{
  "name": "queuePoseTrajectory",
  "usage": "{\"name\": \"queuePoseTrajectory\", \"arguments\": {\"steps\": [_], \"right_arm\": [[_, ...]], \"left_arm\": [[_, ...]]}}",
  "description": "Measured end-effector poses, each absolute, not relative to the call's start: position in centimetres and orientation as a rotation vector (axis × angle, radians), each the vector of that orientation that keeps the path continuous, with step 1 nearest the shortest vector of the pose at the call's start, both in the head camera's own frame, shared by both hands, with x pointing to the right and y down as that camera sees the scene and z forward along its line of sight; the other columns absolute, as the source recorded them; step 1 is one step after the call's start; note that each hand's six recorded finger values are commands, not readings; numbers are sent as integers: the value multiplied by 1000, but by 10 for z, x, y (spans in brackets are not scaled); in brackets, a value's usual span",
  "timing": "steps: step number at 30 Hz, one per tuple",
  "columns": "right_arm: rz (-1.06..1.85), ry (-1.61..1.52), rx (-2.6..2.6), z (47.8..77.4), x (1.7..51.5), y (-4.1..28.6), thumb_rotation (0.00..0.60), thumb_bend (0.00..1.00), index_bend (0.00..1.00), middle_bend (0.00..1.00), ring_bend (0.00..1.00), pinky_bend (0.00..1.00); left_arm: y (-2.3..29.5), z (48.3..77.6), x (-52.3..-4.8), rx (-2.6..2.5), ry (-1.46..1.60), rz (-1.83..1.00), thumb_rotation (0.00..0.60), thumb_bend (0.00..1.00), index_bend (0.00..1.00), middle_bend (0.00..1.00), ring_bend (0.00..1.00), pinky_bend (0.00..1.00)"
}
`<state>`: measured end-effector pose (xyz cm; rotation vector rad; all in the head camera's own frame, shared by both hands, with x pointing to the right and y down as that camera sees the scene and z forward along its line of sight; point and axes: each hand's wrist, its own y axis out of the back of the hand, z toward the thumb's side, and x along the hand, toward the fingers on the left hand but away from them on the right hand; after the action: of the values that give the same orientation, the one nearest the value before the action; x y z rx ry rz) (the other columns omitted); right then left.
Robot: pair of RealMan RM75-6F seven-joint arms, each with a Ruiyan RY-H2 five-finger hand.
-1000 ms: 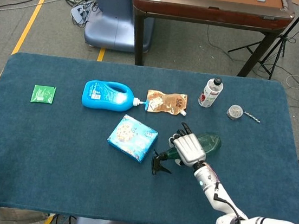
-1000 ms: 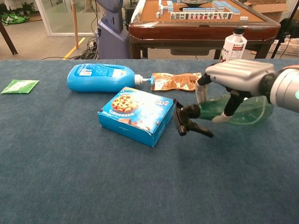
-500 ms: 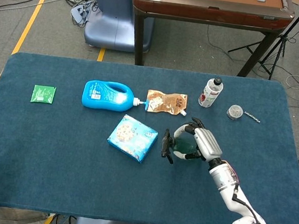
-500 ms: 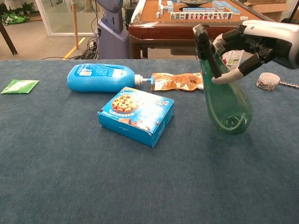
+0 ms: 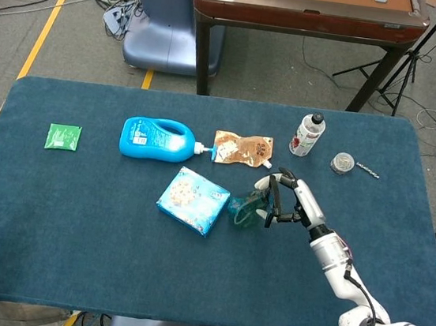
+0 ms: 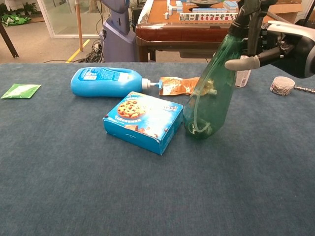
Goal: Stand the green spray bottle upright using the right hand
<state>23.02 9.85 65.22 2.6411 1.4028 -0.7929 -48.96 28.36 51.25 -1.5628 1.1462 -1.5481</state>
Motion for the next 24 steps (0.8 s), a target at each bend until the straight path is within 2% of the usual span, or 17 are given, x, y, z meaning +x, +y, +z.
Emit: {"name": "queuePoseTrajectory", "arguments": {"steps": [17,24], "right_arm": [[-820,1341,2576,657,242,99,600,234,622,357,194,66],[-855,1291,2601,662,240,103,600,213,514,301,143,66]], "left_arm": [[283,513,-489,-1564,1139,-1552,600,255,305,47,47,30],[285,515,-490,-1567,1139,-1560,600,255,305,47,47,30]]}}
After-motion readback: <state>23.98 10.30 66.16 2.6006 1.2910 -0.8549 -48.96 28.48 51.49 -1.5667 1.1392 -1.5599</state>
